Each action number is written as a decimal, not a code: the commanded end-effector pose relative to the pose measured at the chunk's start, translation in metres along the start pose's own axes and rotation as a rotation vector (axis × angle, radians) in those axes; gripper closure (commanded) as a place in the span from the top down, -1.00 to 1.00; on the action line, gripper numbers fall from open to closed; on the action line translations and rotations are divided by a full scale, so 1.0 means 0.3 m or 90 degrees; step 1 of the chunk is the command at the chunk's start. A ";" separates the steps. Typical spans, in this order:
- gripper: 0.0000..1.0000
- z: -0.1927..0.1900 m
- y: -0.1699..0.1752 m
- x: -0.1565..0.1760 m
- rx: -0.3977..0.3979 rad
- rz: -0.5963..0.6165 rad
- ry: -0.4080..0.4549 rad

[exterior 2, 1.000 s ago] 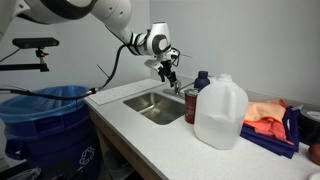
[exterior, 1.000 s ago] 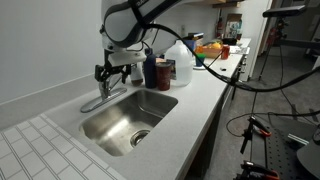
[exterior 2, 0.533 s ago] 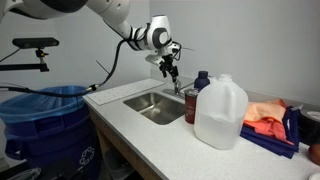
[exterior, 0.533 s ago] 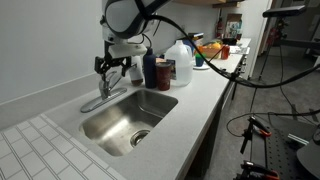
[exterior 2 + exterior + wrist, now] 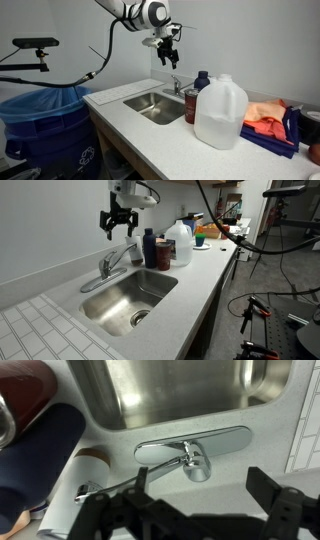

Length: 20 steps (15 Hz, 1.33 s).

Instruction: Turn the faucet anticlockwise and then push down the handle

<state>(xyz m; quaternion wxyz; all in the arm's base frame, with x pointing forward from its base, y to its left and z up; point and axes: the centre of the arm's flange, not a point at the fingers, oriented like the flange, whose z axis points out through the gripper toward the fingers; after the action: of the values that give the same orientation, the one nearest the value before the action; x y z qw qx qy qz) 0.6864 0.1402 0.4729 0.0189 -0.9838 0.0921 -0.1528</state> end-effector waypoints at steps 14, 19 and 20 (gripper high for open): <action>1.00 -0.342 0.365 -0.223 0.026 -0.095 -0.081; 1.00 -0.353 0.380 -0.260 0.034 -0.090 -0.076; 1.00 -0.354 0.382 -0.266 0.035 -0.090 -0.077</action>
<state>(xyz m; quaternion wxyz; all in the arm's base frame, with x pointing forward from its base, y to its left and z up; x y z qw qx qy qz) 0.5775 0.0460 0.5410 0.0251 -0.9950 0.0240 -0.0938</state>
